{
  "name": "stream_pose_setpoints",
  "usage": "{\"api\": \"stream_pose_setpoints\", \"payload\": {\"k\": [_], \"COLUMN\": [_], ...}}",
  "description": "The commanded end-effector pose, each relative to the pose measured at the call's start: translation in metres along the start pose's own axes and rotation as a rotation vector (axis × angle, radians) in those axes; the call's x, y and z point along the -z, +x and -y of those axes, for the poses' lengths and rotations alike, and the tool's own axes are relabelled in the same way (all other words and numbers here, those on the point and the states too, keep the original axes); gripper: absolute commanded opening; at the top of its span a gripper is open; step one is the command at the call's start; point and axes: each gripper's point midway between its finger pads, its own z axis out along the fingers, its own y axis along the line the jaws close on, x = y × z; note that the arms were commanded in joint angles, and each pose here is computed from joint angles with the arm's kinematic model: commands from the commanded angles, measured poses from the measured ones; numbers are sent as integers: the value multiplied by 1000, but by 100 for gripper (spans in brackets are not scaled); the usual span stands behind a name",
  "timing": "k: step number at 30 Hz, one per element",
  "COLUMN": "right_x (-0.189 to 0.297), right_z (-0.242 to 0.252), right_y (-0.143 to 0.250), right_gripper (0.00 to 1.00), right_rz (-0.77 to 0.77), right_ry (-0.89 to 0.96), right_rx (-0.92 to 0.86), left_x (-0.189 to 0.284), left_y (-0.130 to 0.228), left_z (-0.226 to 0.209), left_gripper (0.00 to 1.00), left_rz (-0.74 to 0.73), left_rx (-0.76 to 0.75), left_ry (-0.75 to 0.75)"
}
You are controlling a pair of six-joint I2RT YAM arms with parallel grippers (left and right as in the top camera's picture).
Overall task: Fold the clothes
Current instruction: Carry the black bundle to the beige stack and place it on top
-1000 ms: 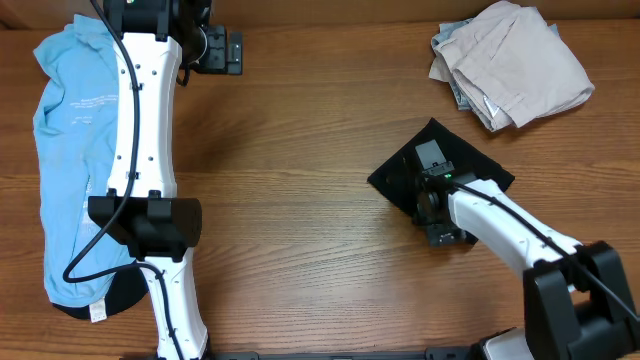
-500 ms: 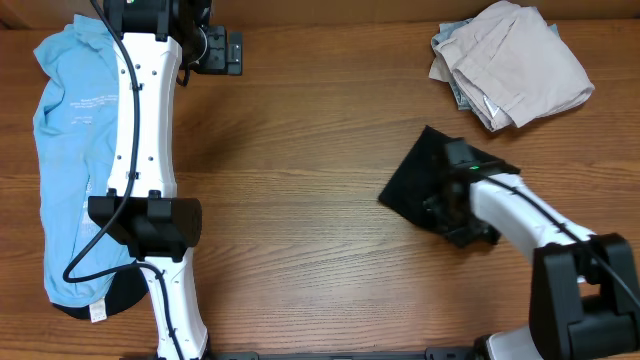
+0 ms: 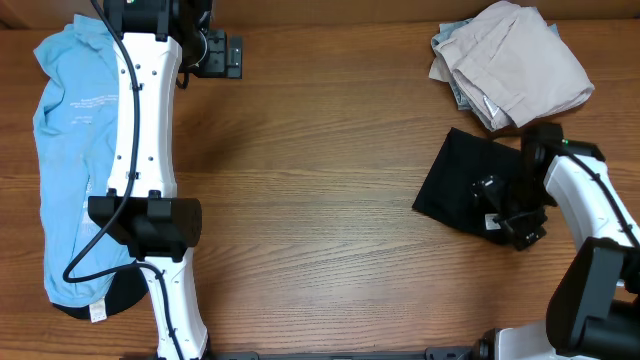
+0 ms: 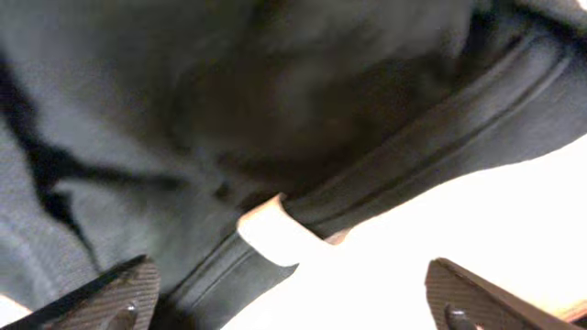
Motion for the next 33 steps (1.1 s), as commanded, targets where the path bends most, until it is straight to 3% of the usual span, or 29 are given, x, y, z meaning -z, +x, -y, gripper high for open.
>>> {"api": "stream_pose_setpoints", "payload": {"k": [1,3,11,16,17,20,24,33], "right_x": [-1,-10,-60,-64,-63,-58,-36,115], "right_z": [-12,-16,-1,3,1,-7,-15,-61], "right_y": [11,12,17,2,0,-6,-12,-31], "right_gripper": [85,80,77,36,20,4,4,4], "right_rz": [-27,-14,24,109,119,135,153,335], "right_ry": [-33,-41,-36,-20,-27,-44,-56,-202], "right_rx": [74,58,-163,-162,-128,-17,60,312], "left_x": [-3,-3,-3,-3,-3,-3,-3,-3], "left_y": [0,0,0,0,0,-1,-1,0], "left_z": [-5,-5,-5,-5,-5,-5,-5,-5], "left_gripper": [100,100,100,100,100,100,100,100], "left_rz": [-5,-7,-7,-7,-7,-4,-5,-8], "left_rx": [-10,-10,-11,-10,-10,-10,-10,-10], "left_ry": [-6,-6,-7,-7,-7,-7,-7,-7]}}
